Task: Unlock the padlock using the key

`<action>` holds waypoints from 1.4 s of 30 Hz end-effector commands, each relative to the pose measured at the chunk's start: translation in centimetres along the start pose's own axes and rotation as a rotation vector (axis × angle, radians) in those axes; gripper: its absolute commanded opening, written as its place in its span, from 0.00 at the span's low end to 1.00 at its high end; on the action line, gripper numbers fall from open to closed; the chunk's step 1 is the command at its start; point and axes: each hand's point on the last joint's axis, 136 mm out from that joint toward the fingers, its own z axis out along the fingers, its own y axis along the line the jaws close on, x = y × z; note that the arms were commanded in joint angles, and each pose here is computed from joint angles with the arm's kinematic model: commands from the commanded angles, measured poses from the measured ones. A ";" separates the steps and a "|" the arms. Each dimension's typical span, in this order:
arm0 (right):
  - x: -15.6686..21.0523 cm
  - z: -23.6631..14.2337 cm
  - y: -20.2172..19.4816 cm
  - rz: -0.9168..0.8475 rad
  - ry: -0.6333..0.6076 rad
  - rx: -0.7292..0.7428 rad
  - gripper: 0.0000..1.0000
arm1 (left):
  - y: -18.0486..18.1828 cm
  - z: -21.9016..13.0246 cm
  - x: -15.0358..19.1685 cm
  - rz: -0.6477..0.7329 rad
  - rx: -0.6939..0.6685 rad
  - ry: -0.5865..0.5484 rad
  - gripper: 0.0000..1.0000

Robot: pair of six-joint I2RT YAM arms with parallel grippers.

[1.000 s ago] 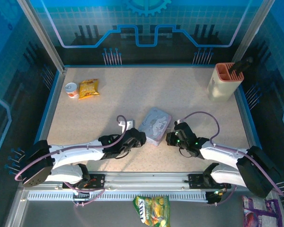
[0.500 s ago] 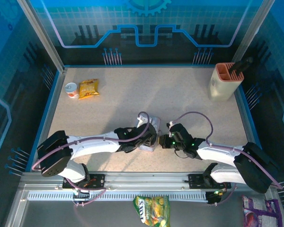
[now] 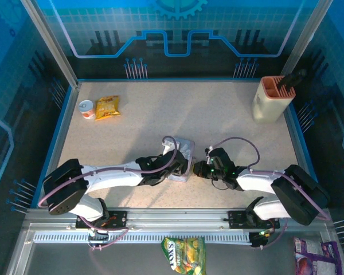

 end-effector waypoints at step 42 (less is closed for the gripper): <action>-1.1 -10.4 -1.8 -0.256 0.012 0.169 0.08 | 4.7 -5.8 0.7 0.045 0.056 -0.065 0.70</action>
